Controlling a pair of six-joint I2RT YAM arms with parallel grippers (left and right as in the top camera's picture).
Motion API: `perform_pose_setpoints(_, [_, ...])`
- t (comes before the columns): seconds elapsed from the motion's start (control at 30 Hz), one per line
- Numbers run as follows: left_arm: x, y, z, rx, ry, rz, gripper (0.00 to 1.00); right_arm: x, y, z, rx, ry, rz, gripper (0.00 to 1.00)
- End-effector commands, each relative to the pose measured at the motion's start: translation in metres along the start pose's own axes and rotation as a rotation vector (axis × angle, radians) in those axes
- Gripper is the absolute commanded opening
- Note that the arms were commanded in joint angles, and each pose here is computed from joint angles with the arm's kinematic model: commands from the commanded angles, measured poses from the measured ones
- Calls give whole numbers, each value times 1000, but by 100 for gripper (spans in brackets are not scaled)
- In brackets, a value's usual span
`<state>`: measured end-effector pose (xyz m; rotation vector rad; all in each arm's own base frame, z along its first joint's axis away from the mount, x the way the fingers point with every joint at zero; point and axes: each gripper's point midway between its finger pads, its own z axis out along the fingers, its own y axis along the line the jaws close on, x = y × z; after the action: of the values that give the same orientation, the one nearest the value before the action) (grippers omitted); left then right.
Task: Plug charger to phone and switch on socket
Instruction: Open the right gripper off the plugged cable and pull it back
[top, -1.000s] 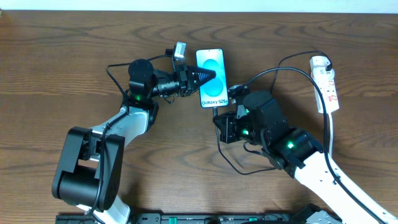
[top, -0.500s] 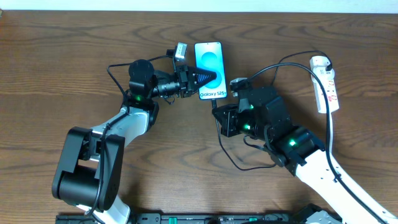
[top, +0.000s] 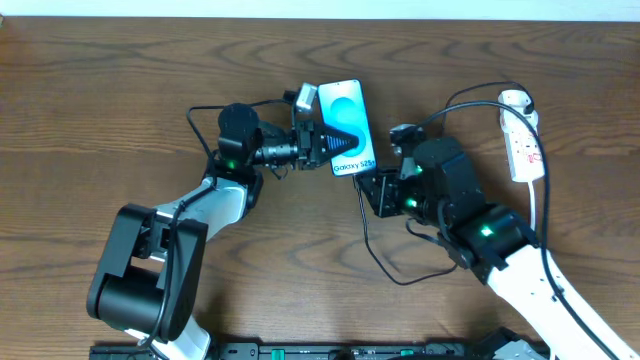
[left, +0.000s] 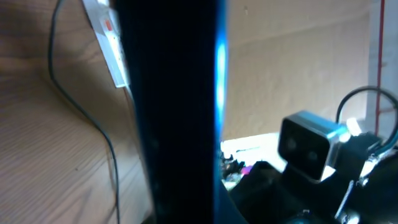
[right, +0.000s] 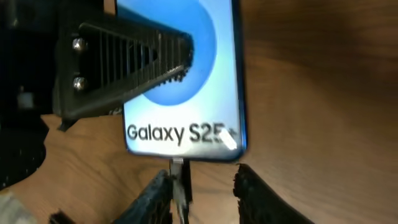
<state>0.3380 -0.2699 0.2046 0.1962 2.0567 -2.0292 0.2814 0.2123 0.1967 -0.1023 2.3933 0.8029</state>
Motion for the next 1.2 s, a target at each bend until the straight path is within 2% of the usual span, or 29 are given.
perform_pose_setpoints(0.0, [-5,-6,0,2,-31,205,7,-15,10,-39,-12,-94,-67,42])
perform_pose_setpoints(0.2, [-31,-21,-3,-7,-179,475,7,-18,17,-91,-14,-214,-181,70])
perform_pose_setpoints(0.27, [-37,-30,-4,5,-222,532,7,-20,8,-105,38,-258,-177,73])
perform_pose_setpoints(0.43, [-46,-38,-7,11,-280,564,7,-13,-21,-107,185,-240,-156,72])
perform_pose_setpoints(0.63, [-46,-36,-7,26,-276,419,7,2,-24,-66,212,-96,-191,63])
perform_pose_setpoints(0.83, [-46,-36,-7,43,-271,289,7,13,-18,-17,209,4,-272,60])
perform_pose_setpoints(1.03, [-38,-32,-5,43,-222,248,7,1,-18,6,230,-31,-290,54])
perform_pose_setpoints(1.17, [-32,-33,-3,53,-188,224,7,-8,-14,12,221,-68,-297,44])
